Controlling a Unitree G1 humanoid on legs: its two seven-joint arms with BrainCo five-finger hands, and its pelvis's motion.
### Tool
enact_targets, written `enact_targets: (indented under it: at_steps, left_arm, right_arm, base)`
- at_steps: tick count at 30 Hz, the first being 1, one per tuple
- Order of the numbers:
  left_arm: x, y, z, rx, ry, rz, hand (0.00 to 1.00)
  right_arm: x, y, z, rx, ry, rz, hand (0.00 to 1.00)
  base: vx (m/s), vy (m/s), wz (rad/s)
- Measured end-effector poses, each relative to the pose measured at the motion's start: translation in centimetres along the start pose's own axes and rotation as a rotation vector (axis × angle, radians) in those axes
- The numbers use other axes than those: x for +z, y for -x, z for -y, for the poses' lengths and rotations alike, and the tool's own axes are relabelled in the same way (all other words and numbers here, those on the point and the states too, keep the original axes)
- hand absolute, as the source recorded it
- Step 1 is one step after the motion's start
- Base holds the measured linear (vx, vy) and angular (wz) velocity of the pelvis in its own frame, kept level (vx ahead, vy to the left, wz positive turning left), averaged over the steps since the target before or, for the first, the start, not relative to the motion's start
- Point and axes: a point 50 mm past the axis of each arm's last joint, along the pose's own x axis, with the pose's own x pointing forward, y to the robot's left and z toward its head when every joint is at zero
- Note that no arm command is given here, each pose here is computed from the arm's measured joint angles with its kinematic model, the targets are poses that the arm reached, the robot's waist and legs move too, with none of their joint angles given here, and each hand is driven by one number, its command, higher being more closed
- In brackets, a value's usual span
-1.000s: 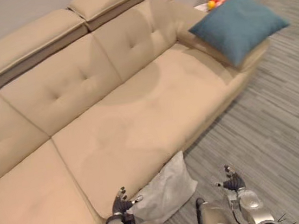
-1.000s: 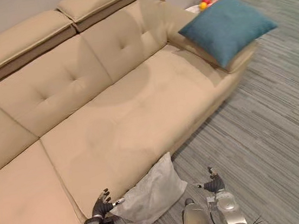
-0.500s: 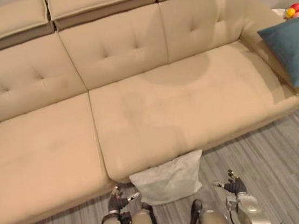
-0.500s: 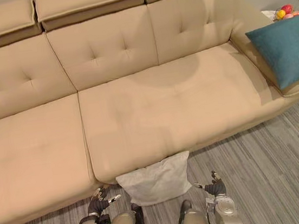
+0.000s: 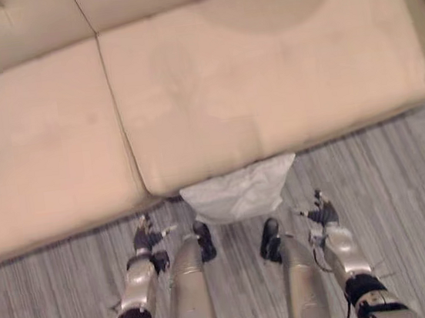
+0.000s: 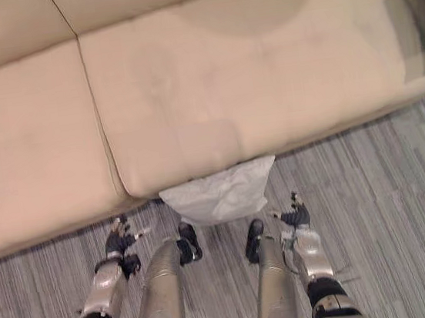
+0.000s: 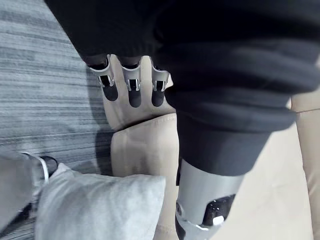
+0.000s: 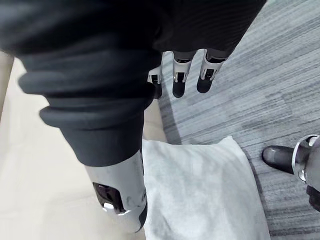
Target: Pick up cushions and gather them together orderly.
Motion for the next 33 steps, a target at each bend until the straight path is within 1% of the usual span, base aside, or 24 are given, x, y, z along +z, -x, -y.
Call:
enact_targets:
  at_steps: [2, 3, 5, 6, 8, 9, 12, 13, 15, 21, 25, 29, 33]
  left_arm:
    - [2.7, -1.2, 1.3, -0.023, 0.017, 0.078, 0.0]
    - [5.6, -2.2, 2.8, -0.043, 0.042, 0.157, 0.0]
    - [8.2, -2.8, 4.0, -0.06, 0.07, 0.226, 0.0]
    - [10.4, -3.1, 5.3, -0.081, 0.097, 0.281, 0.0]
    - [12.4, -3.0, 6.6, -0.105, 0.131, 0.339, 0.0]
    - [13.8, -2.7, 7.7, -0.132, 0.153, 0.382, 0.0]
    - [15.8, -2.1, 9.9, -0.162, 0.196, 0.433, 0.0]
    - [16.4, -1.9, 10.4, -0.164, 0.214, 0.45, 1.0]
    - [17.1, -1.7, 11.0, -0.164, 0.229, 0.465, 1.0]
    - [18.7, -1.3, 10.9, -0.109, 0.257, 0.515, 1.0]
    - [19.4, -0.9, 10.7, -0.103, 0.231, 0.56, 1.0]
    - [19.1, 0.1, 10.3, -0.111, 0.218, 0.598, 1.0]
    - [16.9, 1.9, 9.2, -0.12, 0.213, 0.629, 1.0]
  right_arm:
    - [2.6, -1.1, -0.5, 0.013, 0.007, 0.072, 0.0]
    - [5.7, -2.0, -1.1, 0.011, 0.005, 0.152, 0.0]
    - [8.9, -2.7, -1.9, 0.018, -0.005, 0.234, 0.0]
    - [11.8, -3.1, -2.5, 0.017, -0.02, 0.306, 0.0]
    - [14.5, -3.3, -2.9, 0.012, -0.037, 0.373, 0.0]
    - [16.5, -3.3, -3.2, 0.003, -0.053, 0.419, 0.0]
    - [19.6, -3.1, -3.9, -0.006, -0.077, 0.495, 0.0]
    - [20.6, -2.9, -4.3, 0.0, -0.078, 0.522, 1.0]
    - [21.3, -2.7, -4.9, 0.001, -0.085, 0.54, 1.0]
    - [23.2, -1.2, -6.0, -0.005, -0.111, 0.635, 1.0]
    - [23.3, -0.1, -6.2, 0.009, -0.118, 0.689, 1.0]
    - [21.7, 1.1, -6.5, 0.044, -0.112, 0.71, 1.0]
    - [19.4, 4.1, -6.7, 0.12, -0.155, 0.775, 1.0]
  base:
    - [-0.14, -0.051, 0.22]
    - [-0.13, -0.077, 0.11]
    - [-0.11, -0.09, 0.09]
    - [-0.1, -0.092, 0.08]
    - [-0.08, -0.077, 0.02]
    - [-0.06, -0.058, 0.02]
    - [-0.07, -0.046, 0.01]
    - [-0.06, -0.029, -0.02]
    - [-0.06, -0.021, -0.01]
    - [-0.06, -0.003, -0.02]
    - [-0.04, 0.008, -0.06]
    - [-0.02, -0.007, -0.02]
    - [-0.05, -0.045, -0.02]
